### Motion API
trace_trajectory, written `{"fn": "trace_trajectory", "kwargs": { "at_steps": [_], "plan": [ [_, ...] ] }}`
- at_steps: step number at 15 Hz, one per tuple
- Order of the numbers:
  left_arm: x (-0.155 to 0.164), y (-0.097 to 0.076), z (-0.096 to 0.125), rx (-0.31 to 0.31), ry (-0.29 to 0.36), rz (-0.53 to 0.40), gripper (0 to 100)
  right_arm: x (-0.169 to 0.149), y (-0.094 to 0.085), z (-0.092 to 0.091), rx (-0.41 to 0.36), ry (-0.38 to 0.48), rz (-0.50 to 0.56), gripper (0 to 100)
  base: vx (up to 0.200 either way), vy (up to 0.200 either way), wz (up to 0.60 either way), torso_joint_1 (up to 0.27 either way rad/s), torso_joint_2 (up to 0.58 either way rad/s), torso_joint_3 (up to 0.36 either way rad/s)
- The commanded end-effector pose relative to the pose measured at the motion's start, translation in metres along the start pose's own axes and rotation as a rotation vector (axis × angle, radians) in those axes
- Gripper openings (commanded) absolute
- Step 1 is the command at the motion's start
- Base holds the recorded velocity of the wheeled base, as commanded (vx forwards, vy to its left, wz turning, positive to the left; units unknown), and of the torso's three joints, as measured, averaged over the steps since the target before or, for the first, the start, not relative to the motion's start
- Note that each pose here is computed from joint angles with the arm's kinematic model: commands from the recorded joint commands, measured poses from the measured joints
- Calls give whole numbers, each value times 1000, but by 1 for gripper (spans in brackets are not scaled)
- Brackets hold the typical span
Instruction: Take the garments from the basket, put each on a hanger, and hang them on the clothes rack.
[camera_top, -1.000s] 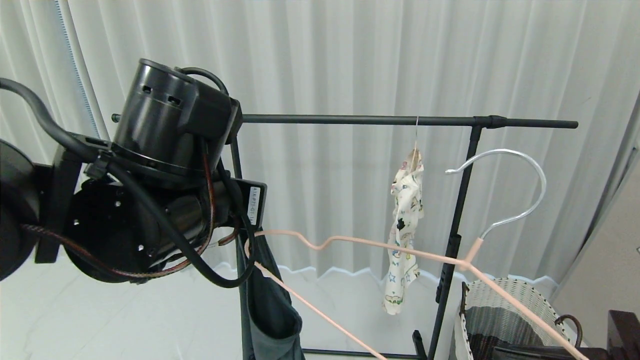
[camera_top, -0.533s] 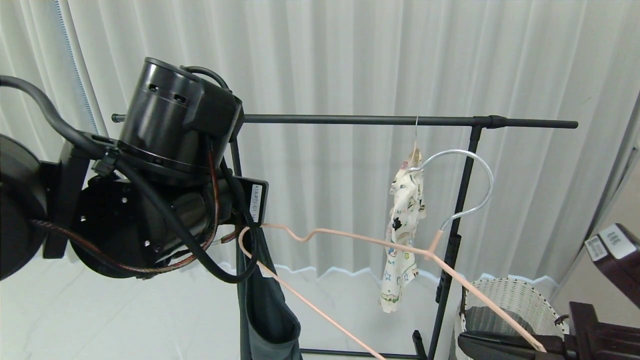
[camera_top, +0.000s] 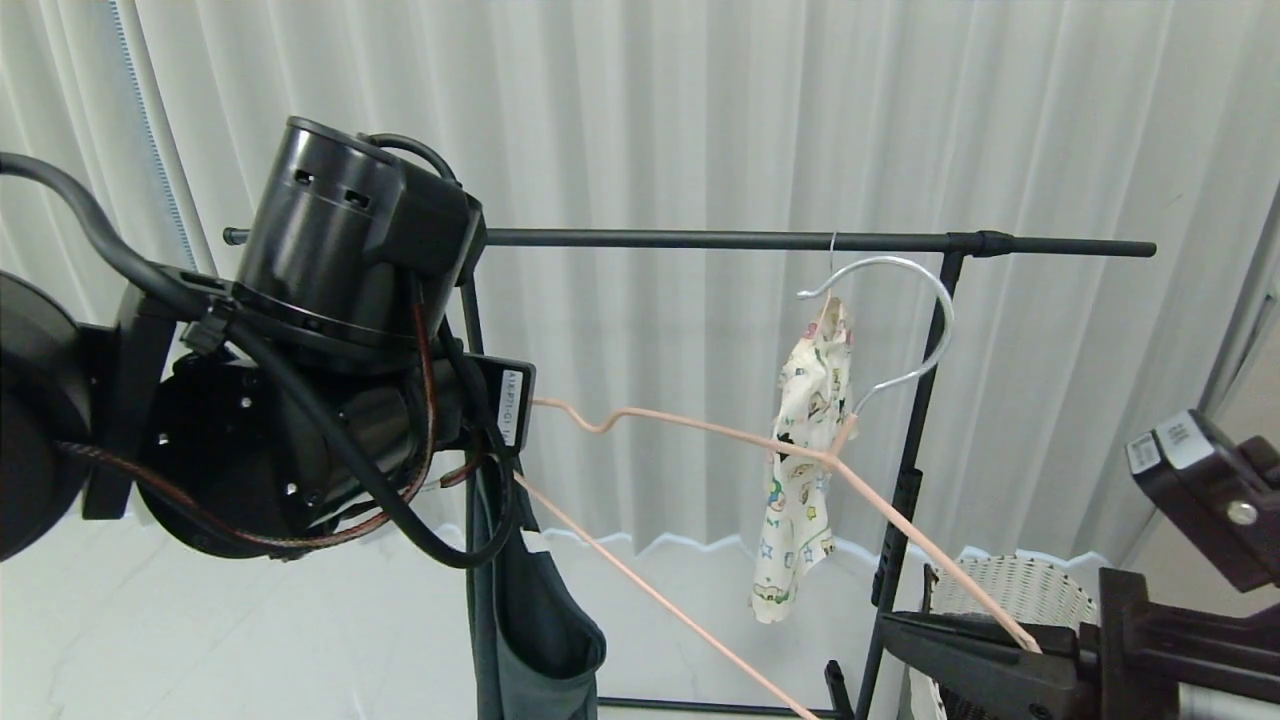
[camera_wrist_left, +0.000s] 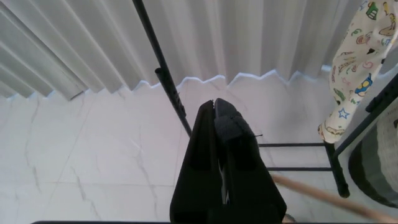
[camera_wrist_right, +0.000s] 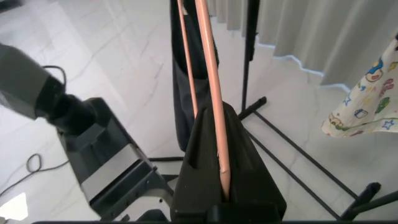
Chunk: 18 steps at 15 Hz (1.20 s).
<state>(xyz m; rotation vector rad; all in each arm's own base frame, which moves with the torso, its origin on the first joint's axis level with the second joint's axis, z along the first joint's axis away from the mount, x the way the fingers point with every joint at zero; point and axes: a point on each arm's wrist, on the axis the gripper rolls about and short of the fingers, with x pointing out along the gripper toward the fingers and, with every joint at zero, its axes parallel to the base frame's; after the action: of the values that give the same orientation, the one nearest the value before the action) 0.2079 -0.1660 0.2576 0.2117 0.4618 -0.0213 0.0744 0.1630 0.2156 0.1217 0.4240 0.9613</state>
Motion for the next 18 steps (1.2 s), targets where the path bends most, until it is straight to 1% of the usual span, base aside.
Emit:
{"fn": "trace_trajectory", "kwargs": {
  "at_steps": [1, 5, 8, 10, 12, 15, 18],
  "plan": [
    [-1, 1, 0, -3, -3, 0, 0, 19, -1, -3, 0, 17, -51, 0, 0, 0, 0, 0, 0, 0],
    [-3, 2, 1, -6, -6, 0, 0, 39, 1, 0, 0, 1, -64, 0, 0, 0, 0, 0, 0, 0],
    [-3, 2, 1, -8, -9, -2, 0, 51, 2, 0, -2, 15, -71, 0, 0, 0, 0, 0, 0, 0],
    [-11, 4, 3, -16, -26, -14, 0, 67, 3, -2, -3, 23, -93, 0, 0, 0, 0, 0, 0, 0],
    [-22, 2, 4, -31, -47, -46, 0, 78, 5, -1, -3, 30, -96, 0, 0, 0, 0, 0, 0, 0],
    [-43, -6, 3, -70, -81, -126, 0, 95, 8, 1, -2, 41, -100, 0, 0, 0, 0, 0, 0, 0],
    [-60, -15, 2, -88, -100, -203, 0, 105, 11, 2, -2, 44, -96, 0, 0, 0, 0, 0, 0, 0]
  ]
}}
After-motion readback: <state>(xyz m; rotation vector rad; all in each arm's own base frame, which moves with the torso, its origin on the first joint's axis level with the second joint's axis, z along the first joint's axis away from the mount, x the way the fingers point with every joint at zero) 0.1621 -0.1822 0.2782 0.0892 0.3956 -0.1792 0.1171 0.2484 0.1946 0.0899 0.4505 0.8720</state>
